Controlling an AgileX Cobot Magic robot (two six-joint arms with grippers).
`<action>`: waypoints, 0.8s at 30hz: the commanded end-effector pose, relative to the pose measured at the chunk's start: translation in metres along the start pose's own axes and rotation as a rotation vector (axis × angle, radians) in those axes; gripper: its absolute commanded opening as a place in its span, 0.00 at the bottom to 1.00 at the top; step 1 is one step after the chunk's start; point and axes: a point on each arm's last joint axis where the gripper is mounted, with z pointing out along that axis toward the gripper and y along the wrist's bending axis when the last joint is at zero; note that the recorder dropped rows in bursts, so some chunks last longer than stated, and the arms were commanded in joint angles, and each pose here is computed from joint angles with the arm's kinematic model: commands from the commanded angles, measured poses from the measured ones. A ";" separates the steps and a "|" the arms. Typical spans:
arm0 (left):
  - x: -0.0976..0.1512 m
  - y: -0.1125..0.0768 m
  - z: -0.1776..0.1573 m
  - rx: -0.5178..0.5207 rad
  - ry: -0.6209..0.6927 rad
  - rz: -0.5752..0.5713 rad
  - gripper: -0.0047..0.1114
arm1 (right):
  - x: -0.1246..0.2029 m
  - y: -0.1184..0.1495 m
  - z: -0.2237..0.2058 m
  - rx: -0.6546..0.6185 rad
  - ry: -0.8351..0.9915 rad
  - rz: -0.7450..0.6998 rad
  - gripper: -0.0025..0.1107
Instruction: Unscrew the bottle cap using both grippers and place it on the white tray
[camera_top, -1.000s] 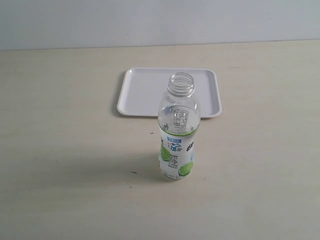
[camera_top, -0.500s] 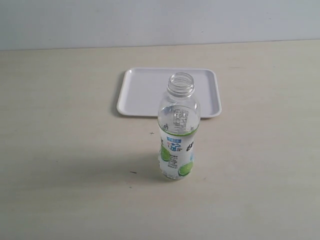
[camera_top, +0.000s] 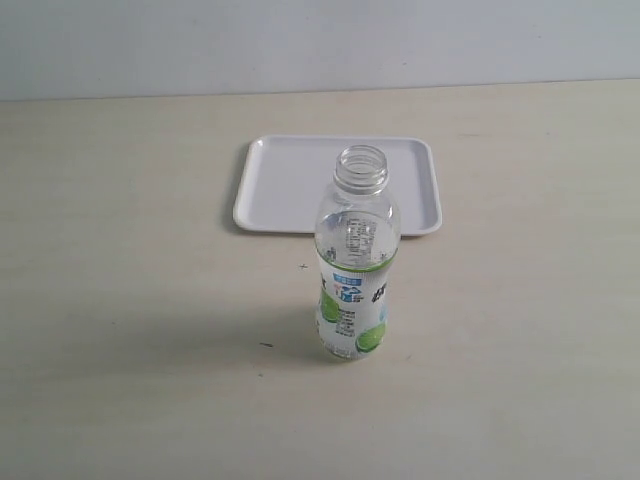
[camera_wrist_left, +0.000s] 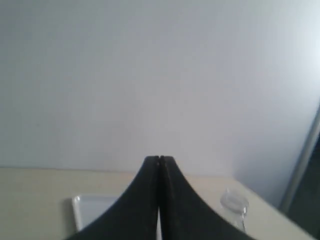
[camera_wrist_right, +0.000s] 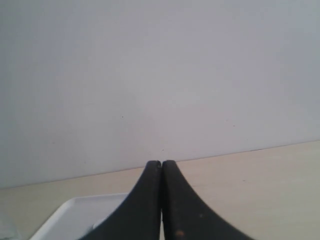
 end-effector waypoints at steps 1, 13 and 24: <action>-0.008 0.017 -0.002 -0.149 -0.156 -0.312 0.04 | 0.000 0.000 0.000 0.004 -0.011 -0.007 0.02; 0.036 0.054 -0.006 -0.399 -0.090 -0.362 0.04 | 0.000 0.000 0.000 0.001 -0.010 -0.007 0.02; 0.040 0.051 -0.005 -0.367 0.055 0.187 0.04 | 0.000 0.000 0.000 0.001 -0.010 -0.003 0.02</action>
